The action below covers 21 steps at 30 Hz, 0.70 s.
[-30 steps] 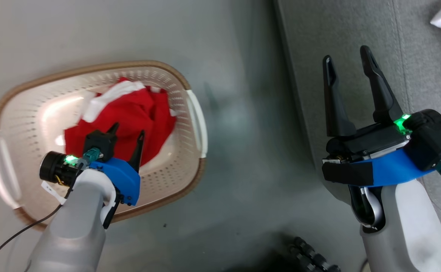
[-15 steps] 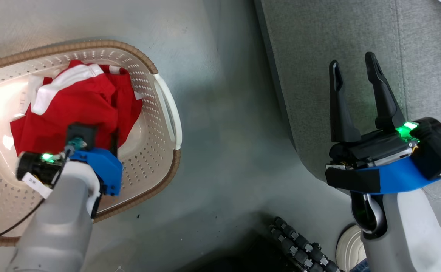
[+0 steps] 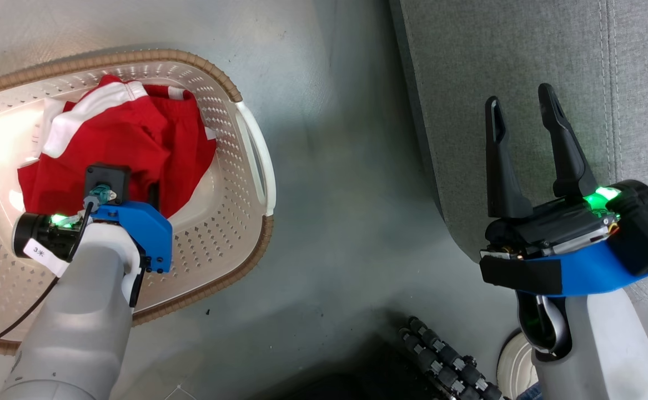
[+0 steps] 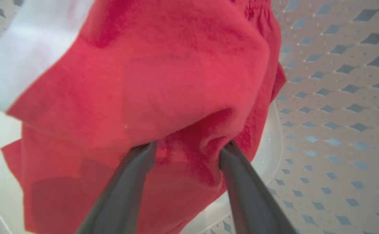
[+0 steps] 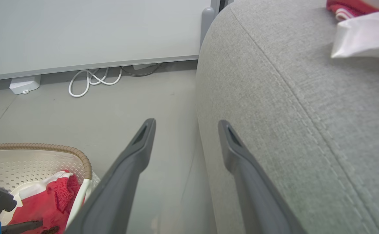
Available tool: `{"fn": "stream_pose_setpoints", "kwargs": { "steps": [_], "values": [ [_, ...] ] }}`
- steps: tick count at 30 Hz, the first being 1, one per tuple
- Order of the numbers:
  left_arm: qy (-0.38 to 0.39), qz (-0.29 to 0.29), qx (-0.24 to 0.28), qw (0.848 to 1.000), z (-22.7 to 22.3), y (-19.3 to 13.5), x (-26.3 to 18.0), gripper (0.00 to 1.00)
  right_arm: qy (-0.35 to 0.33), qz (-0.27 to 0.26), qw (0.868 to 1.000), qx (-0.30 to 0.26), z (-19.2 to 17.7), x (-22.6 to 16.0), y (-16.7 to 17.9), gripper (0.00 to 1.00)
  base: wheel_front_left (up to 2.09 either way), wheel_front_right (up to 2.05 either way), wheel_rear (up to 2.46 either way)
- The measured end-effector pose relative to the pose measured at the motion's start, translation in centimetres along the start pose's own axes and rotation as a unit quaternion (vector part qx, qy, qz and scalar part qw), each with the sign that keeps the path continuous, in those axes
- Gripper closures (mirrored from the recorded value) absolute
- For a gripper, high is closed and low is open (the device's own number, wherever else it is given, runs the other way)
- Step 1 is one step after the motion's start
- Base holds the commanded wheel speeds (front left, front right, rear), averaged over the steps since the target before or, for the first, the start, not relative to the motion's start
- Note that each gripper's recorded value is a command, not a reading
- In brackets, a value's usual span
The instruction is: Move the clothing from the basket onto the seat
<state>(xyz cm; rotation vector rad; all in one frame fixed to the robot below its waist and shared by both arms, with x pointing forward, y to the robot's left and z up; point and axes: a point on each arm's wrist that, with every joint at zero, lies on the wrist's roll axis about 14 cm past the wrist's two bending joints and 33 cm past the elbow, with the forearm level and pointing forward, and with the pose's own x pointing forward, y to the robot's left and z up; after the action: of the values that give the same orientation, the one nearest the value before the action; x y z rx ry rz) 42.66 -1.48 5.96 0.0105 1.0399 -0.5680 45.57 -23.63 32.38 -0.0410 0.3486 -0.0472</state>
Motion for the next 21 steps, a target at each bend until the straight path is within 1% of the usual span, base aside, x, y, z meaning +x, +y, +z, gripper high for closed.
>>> {"fn": "stream_pose_setpoints", "kwargs": {
  "steps": [1, 2, 14, 21],
  "values": [
    [0.002, -0.001, 0.0, 1.0, -0.1, 0.0, 0.0, 0.95, 0.001, 0.0, 1.0, 0.0, 0.0, -0.1, 0.0, 0.0, 0.0, 0.0, 0.0],
    [0.004, -0.003, 0.0, 1.0, -0.1, -0.1, 0.0, 1.0, 0.001, 0.0, 1.0, 0.0, 0.0, -0.1, 0.0, 0.0, 0.0, 0.0, 0.0],
    [0.004, -0.011, -0.003, 1.0, 0.6, -0.5, -0.2, 1.0, -0.004, 0.0, 1.0, 0.005, 0.6, -0.4, 0.0, 0.0, 0.0, 0.0, 0.0],
    [-0.007, -0.009, 0.01, 1.0, 1.5, -0.8, -1.5, 1.0, -0.031, 0.003, 0.999, 0.008, 2.7, -0.7, 0.0, 0.0, 0.0, 0.0, 0.0]
  ]
}}
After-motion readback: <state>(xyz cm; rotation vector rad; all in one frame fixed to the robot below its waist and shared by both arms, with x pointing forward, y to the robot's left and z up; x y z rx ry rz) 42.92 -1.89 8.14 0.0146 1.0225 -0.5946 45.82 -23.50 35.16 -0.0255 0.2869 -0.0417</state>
